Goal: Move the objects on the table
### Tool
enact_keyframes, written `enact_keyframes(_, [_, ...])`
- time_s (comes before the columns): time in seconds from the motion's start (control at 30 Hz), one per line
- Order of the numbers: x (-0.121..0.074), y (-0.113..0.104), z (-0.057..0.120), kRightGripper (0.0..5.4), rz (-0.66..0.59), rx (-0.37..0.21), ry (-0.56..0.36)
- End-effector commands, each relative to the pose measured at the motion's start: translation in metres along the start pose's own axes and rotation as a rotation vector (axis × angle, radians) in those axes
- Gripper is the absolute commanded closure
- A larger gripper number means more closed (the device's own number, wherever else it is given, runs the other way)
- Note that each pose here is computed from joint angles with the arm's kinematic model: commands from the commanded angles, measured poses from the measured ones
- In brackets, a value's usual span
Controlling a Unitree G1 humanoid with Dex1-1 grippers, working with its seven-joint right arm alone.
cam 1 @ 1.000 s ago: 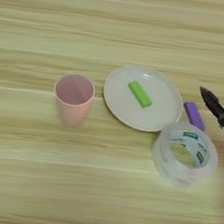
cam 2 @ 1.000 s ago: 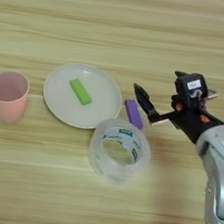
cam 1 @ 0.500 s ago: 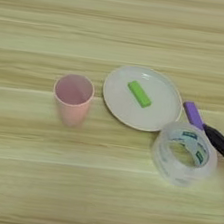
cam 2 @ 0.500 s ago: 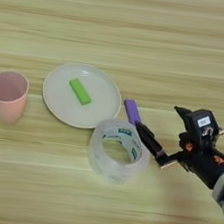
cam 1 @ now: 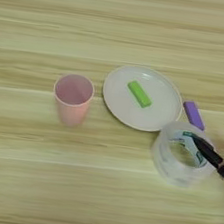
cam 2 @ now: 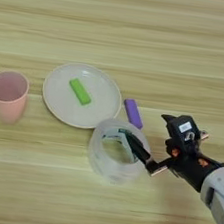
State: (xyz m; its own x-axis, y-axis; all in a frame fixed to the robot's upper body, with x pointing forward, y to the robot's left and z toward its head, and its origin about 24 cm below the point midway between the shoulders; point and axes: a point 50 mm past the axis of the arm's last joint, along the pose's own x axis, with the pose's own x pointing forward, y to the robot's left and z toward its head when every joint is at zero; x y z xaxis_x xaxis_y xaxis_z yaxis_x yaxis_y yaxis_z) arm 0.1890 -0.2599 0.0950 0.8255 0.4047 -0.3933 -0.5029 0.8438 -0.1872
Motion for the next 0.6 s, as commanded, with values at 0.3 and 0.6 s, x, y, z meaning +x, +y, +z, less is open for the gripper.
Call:
enact_keyframes(0.3, [0.004,-0.008,0.015,0.03,-0.054,-0.145,-0.009])
enact_keyframes(0.6, [0.014,-0.016,0.006,0.03,-0.171,-0.278,0.048])
